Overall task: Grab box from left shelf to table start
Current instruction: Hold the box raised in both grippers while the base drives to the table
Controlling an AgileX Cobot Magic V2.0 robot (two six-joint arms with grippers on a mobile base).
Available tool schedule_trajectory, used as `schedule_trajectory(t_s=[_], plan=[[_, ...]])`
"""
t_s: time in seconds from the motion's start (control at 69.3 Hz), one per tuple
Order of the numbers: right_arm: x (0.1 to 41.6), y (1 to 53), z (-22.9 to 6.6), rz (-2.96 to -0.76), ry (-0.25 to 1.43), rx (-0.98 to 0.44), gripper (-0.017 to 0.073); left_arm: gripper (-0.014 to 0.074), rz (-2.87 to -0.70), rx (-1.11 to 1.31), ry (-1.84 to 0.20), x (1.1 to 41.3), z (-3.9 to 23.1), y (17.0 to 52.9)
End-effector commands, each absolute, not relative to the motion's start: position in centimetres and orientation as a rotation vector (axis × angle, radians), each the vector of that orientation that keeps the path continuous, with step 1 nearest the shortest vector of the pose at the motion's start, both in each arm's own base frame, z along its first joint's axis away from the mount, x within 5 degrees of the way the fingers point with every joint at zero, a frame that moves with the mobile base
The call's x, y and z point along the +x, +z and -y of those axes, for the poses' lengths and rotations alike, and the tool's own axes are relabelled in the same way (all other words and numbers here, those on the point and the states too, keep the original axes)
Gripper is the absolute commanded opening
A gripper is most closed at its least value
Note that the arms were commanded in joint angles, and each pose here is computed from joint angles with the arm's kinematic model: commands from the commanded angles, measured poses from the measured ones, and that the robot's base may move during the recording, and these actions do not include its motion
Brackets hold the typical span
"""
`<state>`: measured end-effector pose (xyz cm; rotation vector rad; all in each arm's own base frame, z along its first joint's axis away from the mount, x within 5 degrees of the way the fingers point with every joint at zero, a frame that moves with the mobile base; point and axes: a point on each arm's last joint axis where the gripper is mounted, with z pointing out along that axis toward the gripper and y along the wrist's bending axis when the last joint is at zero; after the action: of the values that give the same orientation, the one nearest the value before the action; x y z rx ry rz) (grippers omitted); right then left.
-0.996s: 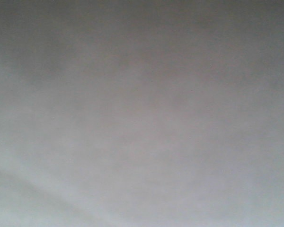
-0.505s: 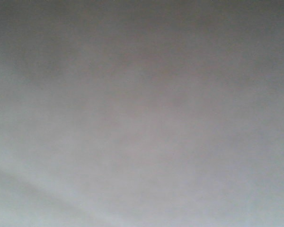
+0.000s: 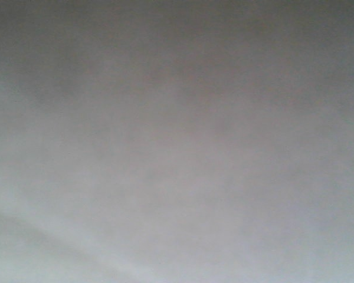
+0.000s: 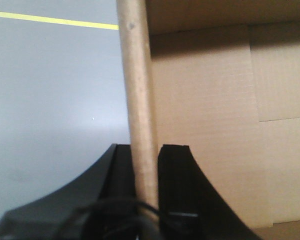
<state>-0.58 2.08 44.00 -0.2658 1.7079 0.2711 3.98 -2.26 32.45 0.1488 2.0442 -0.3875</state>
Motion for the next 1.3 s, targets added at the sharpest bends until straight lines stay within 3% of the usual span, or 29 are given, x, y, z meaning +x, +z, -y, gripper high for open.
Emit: schedule_trajectory(t_s=[0.0, 1.285], plan=[[-0.91, 45.57, -1.99, -1.589, 0.257, -0.262, 0.0057, -0.01, -2.105, 0.199, -0.308, 4.07, 1.98, 32.01], [-0.91, 45.57, -1.99, -1.589, 0.257, -0.262, 0.0057, -0.01, -2.105, 0.199, -0.308, 4.07, 1.98, 32.01]])
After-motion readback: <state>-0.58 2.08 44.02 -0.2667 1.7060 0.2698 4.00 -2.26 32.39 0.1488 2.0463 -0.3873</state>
